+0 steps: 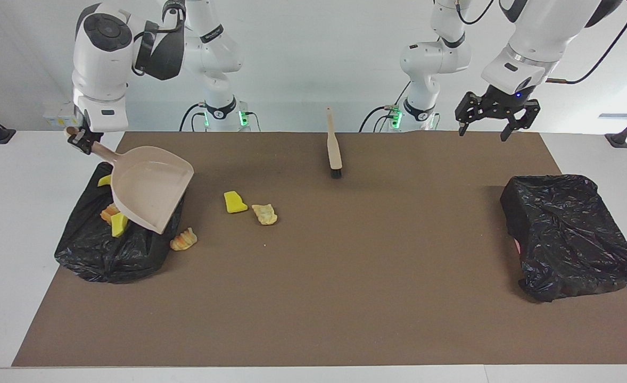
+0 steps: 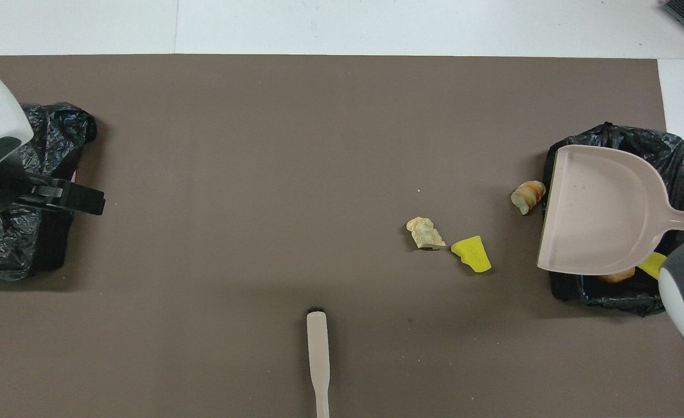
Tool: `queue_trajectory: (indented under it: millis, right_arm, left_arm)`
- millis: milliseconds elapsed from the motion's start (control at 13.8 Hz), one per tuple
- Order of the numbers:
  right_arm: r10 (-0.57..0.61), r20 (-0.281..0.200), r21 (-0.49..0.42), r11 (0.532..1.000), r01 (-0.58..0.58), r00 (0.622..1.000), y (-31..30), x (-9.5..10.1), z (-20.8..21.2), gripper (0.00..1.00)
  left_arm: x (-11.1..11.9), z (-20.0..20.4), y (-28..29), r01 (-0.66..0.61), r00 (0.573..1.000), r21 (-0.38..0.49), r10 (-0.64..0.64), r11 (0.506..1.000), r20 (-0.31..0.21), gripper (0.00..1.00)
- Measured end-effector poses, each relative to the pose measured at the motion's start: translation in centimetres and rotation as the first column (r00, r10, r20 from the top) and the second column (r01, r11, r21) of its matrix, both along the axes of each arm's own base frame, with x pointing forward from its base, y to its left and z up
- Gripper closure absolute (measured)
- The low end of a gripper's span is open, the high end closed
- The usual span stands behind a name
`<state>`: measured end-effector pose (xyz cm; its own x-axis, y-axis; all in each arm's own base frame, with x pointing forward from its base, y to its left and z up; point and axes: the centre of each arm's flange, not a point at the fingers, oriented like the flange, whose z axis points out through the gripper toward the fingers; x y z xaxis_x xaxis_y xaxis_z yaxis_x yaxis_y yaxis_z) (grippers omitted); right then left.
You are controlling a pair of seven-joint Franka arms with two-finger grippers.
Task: Sweep and dump trash in bin
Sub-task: 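Bring the dustpan with the right gripper and set it near the trash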
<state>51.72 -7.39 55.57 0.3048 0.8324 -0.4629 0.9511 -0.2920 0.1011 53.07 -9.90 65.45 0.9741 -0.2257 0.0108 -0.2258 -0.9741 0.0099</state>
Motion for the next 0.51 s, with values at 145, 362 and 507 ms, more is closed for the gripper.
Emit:
queue_trajectory:
  millis: [145, 362, 507]
  right_arm:
    - [-0.118, 0.033, 0.060, 0.991, 0.116, 0.992, 1.8, -0.1, -0.6, 0.68]
    - [-0.291, 0.080, 0.119, 0.952, 0.280, 0.954, 6.8, -0.2, -1.5, 0.68]
    - [-0.412, 0.108, 0.176, 0.904, 0.390, 0.905, 10.5, -0.3, -2.1, 0.68]
  left_arm:
    - [0.1, 0.5, 0.3, -0.002, 1.000, -0.001, 0.002, 1.000, 0.003, 0.00]
    - [0.1, 0.9, 0.3, -0.001, 1.000, -0.003, 0.001, 1.000, 0.011, 0.00]
    - [0.0, 1.1, 0.2, 0.001, 1.000, -0.004, -0.001, 1.000, 0.014, 0.00]
